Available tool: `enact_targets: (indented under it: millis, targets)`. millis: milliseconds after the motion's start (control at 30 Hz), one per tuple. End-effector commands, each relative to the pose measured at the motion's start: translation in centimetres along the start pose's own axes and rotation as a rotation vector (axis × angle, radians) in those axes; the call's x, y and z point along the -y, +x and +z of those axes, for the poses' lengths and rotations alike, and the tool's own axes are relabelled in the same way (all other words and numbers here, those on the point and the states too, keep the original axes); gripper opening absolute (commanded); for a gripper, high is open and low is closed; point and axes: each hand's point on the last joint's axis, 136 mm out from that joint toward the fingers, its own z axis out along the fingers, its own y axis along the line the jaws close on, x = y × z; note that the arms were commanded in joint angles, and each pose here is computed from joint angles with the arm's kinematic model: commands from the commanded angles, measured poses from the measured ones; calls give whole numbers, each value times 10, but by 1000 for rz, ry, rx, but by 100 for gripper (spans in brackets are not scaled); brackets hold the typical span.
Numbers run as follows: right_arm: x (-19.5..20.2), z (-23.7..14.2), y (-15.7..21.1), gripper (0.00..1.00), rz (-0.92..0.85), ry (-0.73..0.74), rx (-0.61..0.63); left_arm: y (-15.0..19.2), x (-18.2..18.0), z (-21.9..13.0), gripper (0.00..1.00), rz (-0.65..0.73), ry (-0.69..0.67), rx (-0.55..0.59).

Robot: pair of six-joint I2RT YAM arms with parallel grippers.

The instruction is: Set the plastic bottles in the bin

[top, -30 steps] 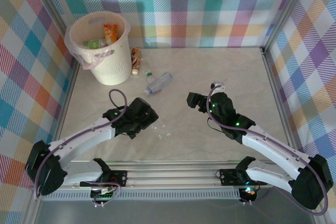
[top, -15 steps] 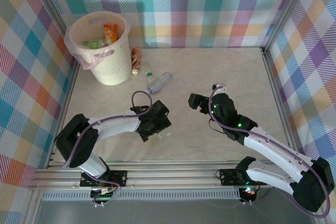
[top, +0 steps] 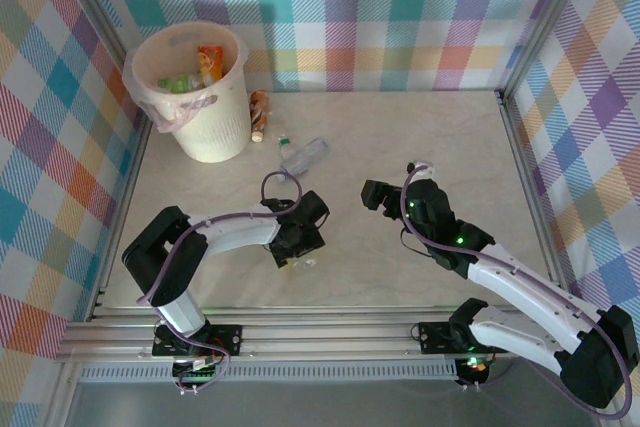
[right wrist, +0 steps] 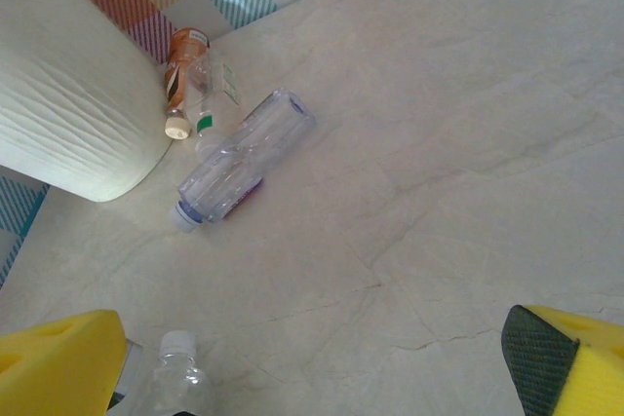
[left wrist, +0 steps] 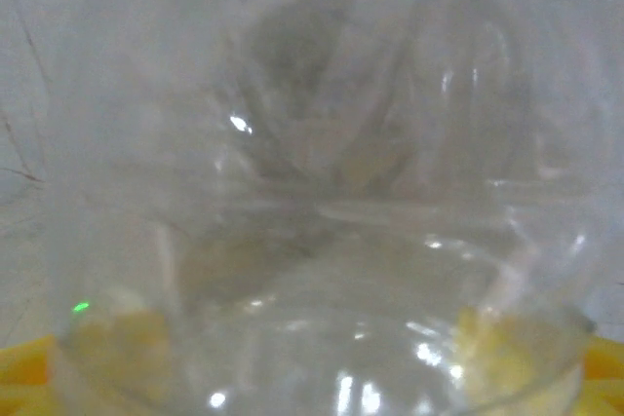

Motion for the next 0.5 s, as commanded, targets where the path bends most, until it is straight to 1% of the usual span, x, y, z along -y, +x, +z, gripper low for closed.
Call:
enact_targets:
  millis: [0,100,300,467]
  targets:
    - [0,0,0,100,8,0,6,5,26,12,72,28,92,-17]
    - [-2,2,1,100,1,-6,1,4,28,11,67,30,107,-9]
    - [-4,6,1,100,-13,-12,-3,0,33,3,55,36,155,21]
    - [-7,10,3,100,-11,-22,-11,-5,30,-7,50,32,173,61]
